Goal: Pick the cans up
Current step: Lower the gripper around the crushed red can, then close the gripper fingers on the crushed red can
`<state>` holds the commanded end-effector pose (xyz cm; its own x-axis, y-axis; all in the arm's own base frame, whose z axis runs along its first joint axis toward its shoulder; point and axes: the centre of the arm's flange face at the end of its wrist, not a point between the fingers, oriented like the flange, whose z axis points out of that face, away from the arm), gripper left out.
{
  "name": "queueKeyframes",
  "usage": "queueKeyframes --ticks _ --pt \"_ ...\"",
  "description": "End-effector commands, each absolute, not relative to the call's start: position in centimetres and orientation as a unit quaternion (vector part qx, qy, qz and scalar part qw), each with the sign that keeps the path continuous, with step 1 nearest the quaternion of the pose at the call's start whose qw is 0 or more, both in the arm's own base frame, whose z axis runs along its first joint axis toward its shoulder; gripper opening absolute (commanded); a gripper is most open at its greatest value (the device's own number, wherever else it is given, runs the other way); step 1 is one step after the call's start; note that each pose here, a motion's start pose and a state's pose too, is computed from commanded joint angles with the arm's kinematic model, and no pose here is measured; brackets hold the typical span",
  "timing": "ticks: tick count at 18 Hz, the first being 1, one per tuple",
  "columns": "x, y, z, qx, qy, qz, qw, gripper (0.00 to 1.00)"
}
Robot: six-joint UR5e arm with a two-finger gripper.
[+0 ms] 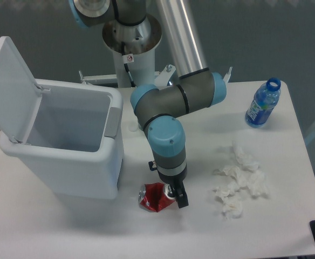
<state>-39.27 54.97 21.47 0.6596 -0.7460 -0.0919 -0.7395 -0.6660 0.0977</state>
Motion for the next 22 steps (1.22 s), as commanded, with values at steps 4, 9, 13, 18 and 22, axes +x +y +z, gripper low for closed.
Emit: queueKeyframes --ticks 4,9,13,18,22 --pt "-38.89 55.13 20.92 0.910 -0.410 -0.058 0.029 1.00" --pt "-38.15 55.36 20.49 0.908 -0.415 -0.054 0.032 1.00" --pt "-38.19 55.38 20.44 0.908 -0.415 -0.054 0.033 0.98" --pt "-38.23 55.41 20.50 0.908 -0.415 -0.054 0.032 0.89" --pt "-38.30 55.34 20.59 0.908 -0.414 -0.054 0.032 0.78"
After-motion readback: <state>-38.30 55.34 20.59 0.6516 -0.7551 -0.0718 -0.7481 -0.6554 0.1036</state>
